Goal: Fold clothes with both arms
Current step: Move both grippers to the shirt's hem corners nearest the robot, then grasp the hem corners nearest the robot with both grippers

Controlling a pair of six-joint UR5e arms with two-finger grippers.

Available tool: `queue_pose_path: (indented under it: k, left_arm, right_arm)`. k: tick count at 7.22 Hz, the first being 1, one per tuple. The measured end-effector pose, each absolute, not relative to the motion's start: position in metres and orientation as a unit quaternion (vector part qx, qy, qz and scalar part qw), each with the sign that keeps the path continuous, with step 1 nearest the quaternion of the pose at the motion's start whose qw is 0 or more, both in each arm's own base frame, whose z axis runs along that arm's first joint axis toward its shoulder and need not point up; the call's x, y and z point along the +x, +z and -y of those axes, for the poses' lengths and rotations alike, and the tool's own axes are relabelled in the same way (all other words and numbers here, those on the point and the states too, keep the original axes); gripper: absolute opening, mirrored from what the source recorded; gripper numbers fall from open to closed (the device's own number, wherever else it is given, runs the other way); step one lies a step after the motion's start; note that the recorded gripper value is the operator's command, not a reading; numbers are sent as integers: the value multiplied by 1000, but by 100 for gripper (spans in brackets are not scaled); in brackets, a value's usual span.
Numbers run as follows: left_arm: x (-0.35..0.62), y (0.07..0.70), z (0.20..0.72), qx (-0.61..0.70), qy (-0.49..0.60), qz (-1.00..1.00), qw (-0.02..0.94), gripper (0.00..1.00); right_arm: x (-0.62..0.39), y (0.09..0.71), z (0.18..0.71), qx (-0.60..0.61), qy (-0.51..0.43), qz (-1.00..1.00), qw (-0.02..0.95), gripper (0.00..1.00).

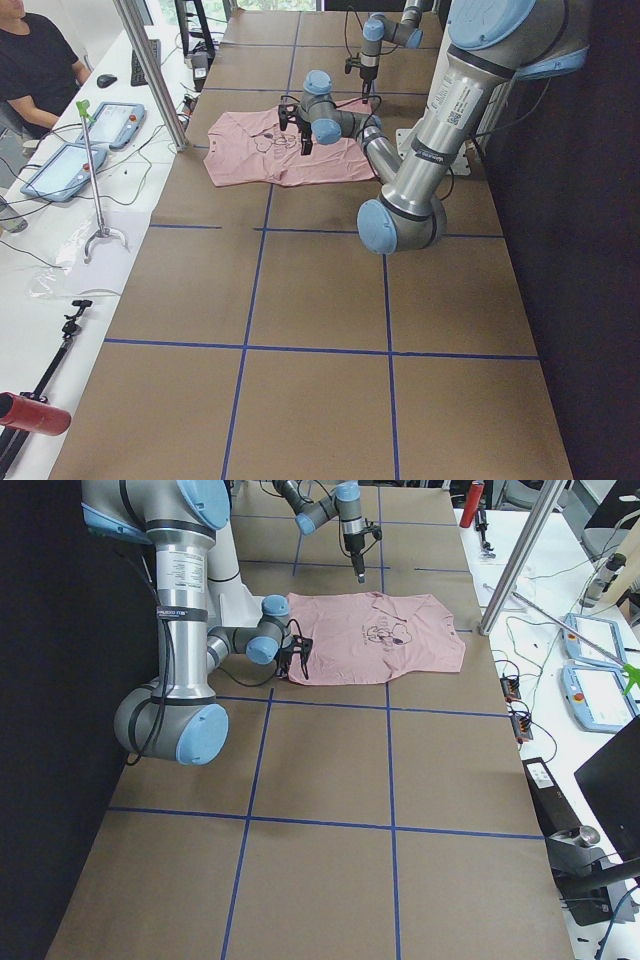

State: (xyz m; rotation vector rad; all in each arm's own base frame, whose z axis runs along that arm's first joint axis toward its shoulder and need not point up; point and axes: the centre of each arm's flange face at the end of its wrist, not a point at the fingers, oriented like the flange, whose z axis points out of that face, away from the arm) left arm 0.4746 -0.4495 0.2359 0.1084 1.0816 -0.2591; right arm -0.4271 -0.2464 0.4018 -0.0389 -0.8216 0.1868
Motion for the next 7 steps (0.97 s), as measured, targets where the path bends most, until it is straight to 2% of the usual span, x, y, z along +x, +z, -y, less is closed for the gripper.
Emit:
queue_pose_path:
  k: [2, 4, 5, 7]
  left_arm:
    - [474, 276, 369, -12, -151, -498, 854, 100]
    - [503, 285, 281, -69, -193, -450, 869, 98]
    - [520, 282, 250, -89, -203, -433, 874, 97]
    - [540, 276, 225, -102, -210, -420, 877, 96]
  right_arm:
    - [-416, 382, 246, -14, 91, 417, 904, 0]
    - [-413, 370, 247, -10, 91, 429, 899, 0]
    - [-412, 365, 247, -9, 91, 433, 897, 0]
    - [-408, 360, 248, -9, 91, 438, 894, 0]
